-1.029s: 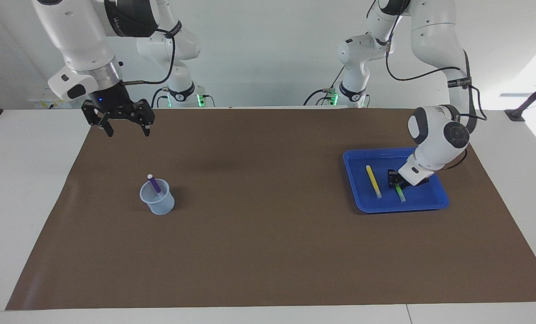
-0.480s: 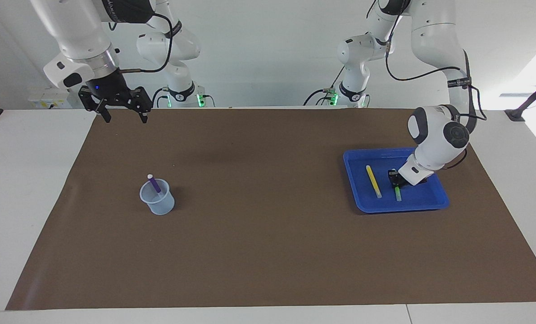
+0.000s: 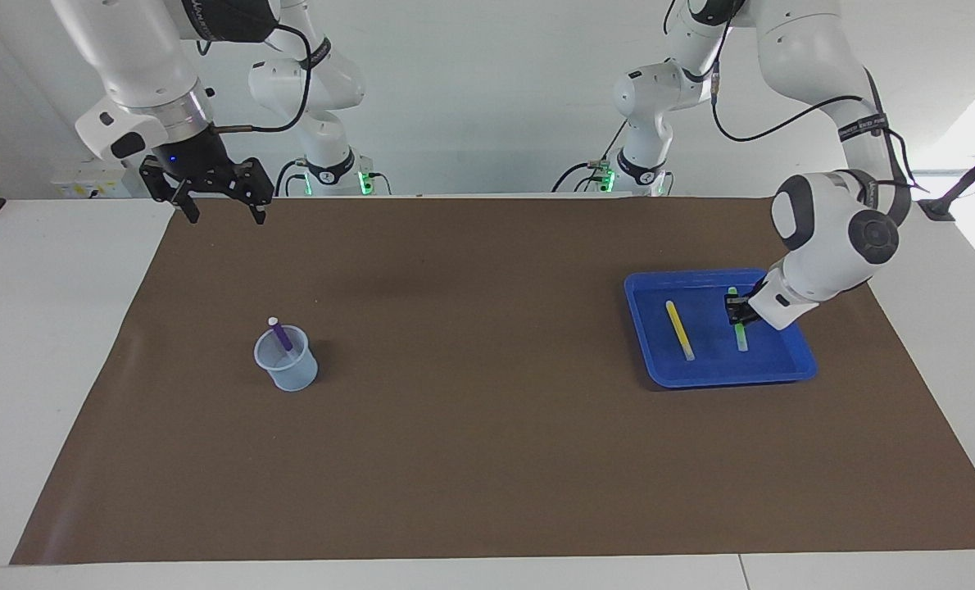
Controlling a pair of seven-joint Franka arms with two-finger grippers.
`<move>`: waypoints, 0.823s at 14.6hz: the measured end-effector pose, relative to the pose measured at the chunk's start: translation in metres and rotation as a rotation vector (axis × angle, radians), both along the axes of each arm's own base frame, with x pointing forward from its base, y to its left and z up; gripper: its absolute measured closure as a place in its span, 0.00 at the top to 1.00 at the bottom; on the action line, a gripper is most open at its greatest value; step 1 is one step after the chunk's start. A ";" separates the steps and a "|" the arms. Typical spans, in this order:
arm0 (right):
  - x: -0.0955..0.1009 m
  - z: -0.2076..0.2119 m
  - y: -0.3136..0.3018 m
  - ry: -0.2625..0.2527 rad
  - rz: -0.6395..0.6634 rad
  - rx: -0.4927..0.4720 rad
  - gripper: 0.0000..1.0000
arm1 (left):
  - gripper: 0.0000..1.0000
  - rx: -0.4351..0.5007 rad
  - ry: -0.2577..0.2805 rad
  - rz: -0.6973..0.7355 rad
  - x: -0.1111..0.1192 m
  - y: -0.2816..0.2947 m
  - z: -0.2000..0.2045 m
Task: Transfer and insert pens with both arms
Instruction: 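Grasp the green pen in the tray with the left gripper and lift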
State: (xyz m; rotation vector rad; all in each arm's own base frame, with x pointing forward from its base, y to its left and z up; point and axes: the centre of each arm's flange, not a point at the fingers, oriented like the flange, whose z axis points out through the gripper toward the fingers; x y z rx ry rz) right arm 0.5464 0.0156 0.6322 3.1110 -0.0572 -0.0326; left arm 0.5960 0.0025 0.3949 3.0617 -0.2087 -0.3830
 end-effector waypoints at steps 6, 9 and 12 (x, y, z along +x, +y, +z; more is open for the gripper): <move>0.000 0.000 -0.002 0.000 -0.003 0.000 1.00 | 0.18 -0.107 0.121 0.436 0.000 -0.045 0.090; 0.000 0.000 -0.002 0.000 -0.004 0.000 1.00 | 0.18 -0.192 0.233 0.734 -0.005 -0.088 0.119; 0.000 0.000 0.002 0.001 -0.001 0.022 1.00 | 0.18 -0.265 0.400 1.002 -0.007 -0.115 0.138</move>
